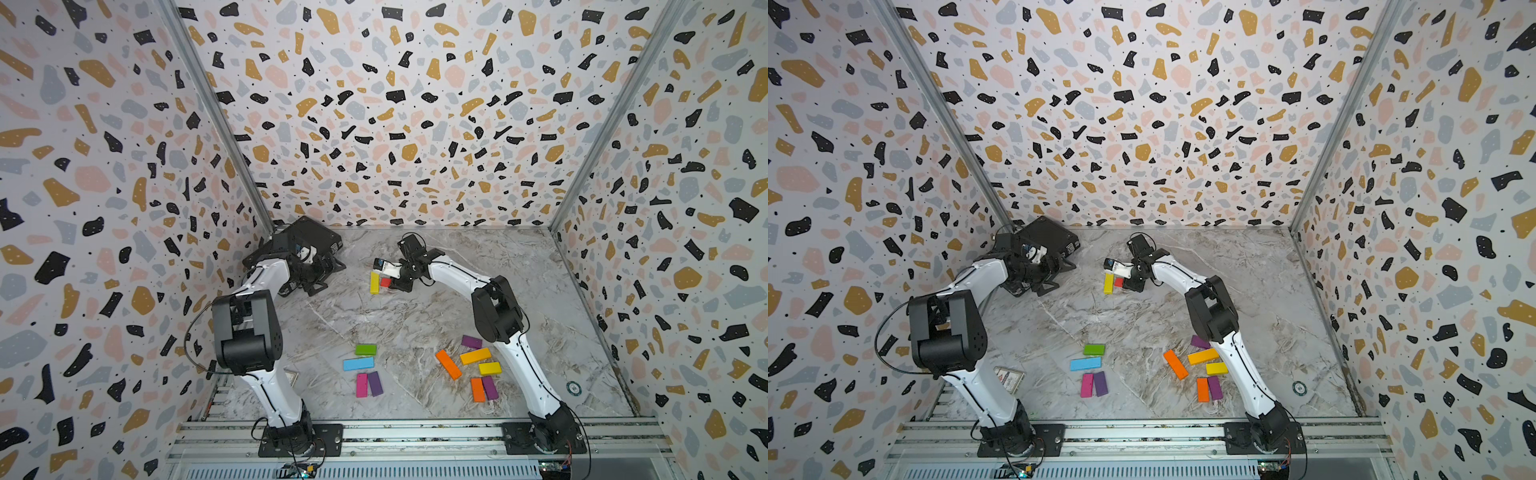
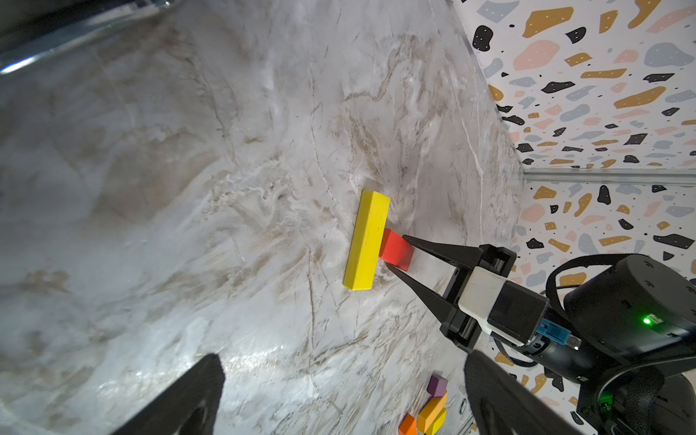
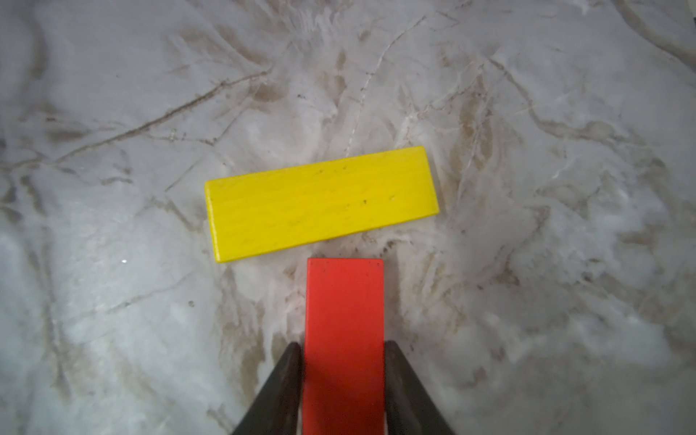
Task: Assemble the letter t with building blocks
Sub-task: Assemble the building block at the center of the board.
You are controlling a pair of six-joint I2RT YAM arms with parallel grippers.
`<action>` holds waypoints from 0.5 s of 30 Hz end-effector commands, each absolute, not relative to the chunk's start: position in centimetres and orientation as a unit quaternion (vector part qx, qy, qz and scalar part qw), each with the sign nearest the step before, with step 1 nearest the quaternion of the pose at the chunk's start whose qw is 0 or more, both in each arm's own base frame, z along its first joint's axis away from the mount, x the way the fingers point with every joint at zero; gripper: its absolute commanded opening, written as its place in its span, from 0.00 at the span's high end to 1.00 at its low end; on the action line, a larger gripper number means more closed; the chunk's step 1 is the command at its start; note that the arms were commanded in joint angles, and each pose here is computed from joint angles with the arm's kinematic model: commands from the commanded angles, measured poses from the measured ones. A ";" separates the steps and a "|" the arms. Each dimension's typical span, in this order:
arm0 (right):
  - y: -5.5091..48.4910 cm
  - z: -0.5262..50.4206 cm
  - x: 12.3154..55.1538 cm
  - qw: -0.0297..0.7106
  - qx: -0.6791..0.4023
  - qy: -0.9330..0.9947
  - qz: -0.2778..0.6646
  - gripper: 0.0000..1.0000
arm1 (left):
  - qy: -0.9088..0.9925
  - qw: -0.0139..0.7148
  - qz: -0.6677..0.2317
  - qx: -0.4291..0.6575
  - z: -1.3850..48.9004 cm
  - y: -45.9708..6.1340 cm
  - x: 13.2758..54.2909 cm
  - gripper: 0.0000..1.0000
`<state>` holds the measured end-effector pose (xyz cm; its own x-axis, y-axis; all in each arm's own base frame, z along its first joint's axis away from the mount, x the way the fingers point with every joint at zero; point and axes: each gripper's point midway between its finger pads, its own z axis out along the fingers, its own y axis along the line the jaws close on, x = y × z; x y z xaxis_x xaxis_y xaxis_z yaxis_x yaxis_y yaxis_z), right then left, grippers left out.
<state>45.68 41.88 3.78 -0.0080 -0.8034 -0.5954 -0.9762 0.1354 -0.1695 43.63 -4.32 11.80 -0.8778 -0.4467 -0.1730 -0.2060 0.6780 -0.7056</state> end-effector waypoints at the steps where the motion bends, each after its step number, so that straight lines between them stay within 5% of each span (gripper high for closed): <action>1: 42.6 4.4 45.6 0.297 -0.640 0.691 0.157 0.57 | 0.899 0.172 -0.363 -0.174 12.3 -4.3 44.0 0.00; 15: 41.9 7.5 46.9 0.326 -0.611 0.707 0.143 0.43 | 0.898 0.173 -0.366 -0.171 12.7 -4.4 43.9 0.00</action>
